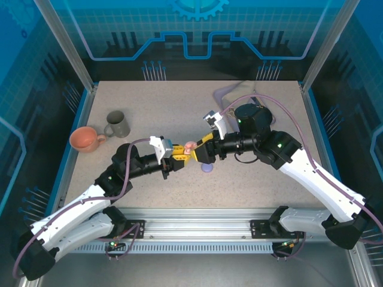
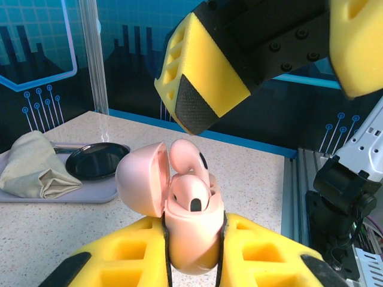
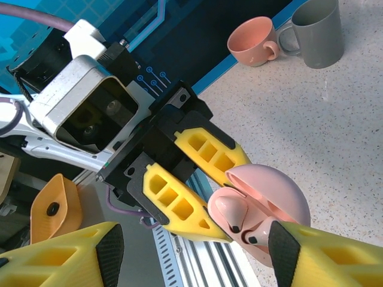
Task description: Insert the wireless bluetooth earbuds into the charging case
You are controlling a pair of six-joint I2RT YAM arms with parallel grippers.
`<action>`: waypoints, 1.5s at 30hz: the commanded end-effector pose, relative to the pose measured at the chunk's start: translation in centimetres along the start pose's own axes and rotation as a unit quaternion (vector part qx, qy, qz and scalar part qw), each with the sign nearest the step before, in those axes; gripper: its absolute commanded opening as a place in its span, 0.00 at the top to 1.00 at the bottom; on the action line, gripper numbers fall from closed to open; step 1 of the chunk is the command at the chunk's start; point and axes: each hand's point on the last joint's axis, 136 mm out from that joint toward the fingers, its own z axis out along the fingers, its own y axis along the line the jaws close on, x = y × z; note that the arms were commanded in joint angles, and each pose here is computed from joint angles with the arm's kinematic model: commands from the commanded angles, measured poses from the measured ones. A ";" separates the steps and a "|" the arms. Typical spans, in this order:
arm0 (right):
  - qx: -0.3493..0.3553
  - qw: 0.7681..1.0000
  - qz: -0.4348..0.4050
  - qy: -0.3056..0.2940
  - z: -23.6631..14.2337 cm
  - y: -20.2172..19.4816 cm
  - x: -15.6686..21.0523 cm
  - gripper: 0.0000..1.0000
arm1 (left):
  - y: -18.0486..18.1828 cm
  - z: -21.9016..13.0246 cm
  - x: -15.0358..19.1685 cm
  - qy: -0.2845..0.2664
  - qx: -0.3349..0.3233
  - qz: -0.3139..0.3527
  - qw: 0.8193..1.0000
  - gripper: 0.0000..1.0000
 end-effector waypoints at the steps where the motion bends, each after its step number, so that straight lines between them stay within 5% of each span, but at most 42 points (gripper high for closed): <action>1: -0.005 1.000 -0.002 0.006 0.5 0.1 0.3 0.31 | -0.6 -0.2 -2.1 -0.023 0.010 0.021 0.999 1.00; 32: 0.045 0.998 -0.031 -0.001 -1.1 -0.5 0.1 0.30 | -0.6 -0.3 -2.1 -0.022 0.010 0.020 1.000 1.00; 35: 0.069 0.997 -0.031 -0.024 -2.0 -1.5 -0.4 0.22 | -0.8 -0.4 -2.2 -0.024 0.012 0.020 0.999 1.00; 40: -0.004 0.999 -0.028 -0.030 -2.4 -0.6 -0.3 0.00 | -1.0 -0.4 -2.5 -0.028 0.019 0.021 0.999 1.00; 45: -0.050 0.999 -0.001 -0.002 -0.9 -0.4 0.6 0.00 | -1.1 -0.4 -3.1 -0.039 0.021 0.022 0.999 1.00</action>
